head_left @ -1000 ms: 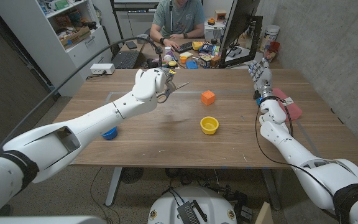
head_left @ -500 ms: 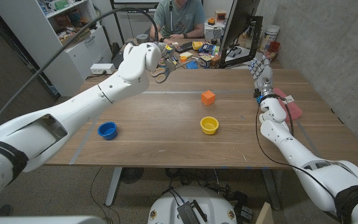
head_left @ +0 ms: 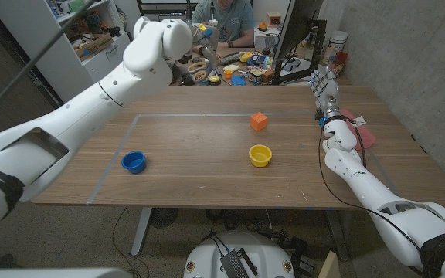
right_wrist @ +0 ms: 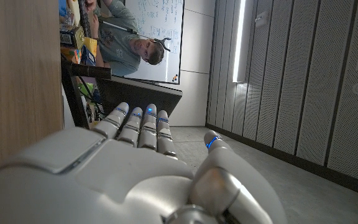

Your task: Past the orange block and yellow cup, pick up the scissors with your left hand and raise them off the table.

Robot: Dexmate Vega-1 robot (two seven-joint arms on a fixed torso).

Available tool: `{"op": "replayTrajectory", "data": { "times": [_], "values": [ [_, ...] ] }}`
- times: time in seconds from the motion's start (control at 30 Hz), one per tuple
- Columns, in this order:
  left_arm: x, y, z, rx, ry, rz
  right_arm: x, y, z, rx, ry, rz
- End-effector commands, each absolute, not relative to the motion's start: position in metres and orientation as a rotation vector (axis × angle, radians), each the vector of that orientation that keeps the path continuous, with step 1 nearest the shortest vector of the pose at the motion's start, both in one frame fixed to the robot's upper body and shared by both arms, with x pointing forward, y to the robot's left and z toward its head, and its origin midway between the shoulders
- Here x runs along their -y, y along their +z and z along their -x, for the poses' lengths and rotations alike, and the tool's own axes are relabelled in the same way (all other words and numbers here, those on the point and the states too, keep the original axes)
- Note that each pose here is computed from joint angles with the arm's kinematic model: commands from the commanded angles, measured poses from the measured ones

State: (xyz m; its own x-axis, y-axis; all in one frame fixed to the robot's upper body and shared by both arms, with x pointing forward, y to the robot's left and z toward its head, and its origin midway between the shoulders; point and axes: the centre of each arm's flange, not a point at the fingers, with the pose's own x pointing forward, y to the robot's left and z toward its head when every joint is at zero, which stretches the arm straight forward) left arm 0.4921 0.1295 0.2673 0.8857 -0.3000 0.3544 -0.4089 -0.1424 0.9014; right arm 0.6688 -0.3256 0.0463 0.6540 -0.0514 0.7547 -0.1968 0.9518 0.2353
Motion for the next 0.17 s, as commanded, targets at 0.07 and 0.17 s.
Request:
{"op": "replayTrajectory", "data": {
  "times": [0.07, 0.17],
  "values": [
    [-0.1339, 0.2965, -0.4622, 0.636, 0.181, -1.763, 0.3221, 0.0520, -0.6683, 0.856, 0.101, -0.294],
    [-0.1353, 0.2943, -0.4630, 0.633, 0.179, -1.762, 0.3227, 0.0518, -0.6688, 0.853, 0.103, -0.293]
  ]
}}
